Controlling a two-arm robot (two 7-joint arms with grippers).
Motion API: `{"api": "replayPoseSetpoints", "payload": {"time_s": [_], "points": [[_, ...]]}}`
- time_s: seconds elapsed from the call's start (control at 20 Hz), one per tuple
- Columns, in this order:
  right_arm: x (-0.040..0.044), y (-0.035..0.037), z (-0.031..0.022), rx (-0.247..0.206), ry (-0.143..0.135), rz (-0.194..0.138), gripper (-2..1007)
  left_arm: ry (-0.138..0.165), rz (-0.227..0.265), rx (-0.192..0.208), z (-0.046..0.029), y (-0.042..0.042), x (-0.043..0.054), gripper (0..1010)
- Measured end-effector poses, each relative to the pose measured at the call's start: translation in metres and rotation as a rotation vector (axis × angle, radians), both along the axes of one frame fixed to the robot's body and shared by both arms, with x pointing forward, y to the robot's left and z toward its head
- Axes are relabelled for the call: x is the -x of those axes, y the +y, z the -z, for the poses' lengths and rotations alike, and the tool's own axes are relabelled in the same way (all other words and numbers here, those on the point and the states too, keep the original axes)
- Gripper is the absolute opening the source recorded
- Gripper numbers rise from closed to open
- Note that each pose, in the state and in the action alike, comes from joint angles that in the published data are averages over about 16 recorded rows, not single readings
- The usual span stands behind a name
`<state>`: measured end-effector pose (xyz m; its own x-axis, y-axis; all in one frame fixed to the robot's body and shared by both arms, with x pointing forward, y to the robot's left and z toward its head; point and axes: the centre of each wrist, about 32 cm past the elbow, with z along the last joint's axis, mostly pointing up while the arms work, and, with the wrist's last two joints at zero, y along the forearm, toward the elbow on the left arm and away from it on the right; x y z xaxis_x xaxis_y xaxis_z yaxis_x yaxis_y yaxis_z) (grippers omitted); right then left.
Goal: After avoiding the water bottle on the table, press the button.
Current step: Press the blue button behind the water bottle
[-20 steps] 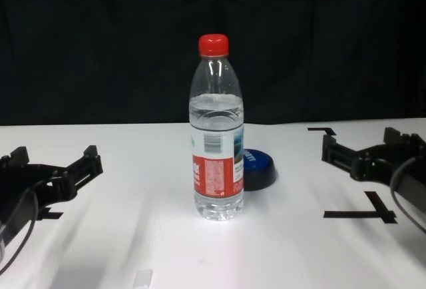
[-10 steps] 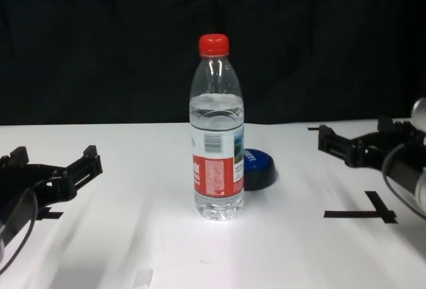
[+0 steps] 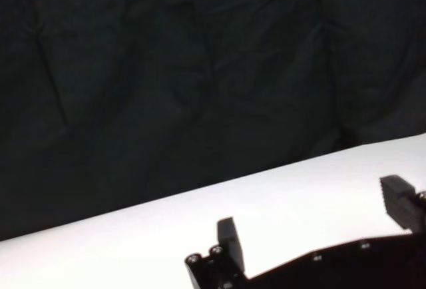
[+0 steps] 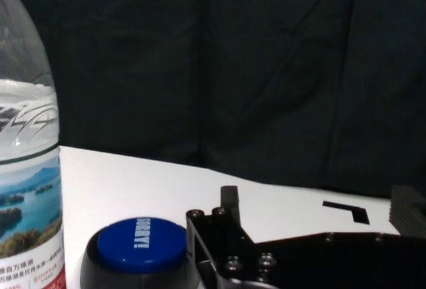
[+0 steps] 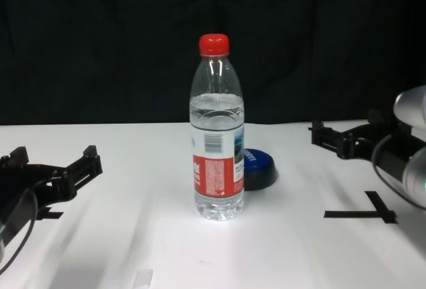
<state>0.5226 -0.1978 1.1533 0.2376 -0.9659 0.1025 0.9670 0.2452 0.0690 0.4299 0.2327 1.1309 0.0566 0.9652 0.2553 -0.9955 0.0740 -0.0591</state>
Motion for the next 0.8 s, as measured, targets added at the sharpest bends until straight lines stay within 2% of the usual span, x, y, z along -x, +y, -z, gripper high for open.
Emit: {"api": "replayPoseSetpoints", "payload": {"time_s": [0.35,0.8], "points": [[-0.0187,0.0019,0.0004,0.019,0.003,-0.019,1003,0.0,0.0,0.0,0.0,0.0,0.0,1009],[-0.0429,0.0079,0.0029,0.045,0.018,-0.044,1003,0.0,0.0,0.0,0.0,0.0,0.0,1009]]}}
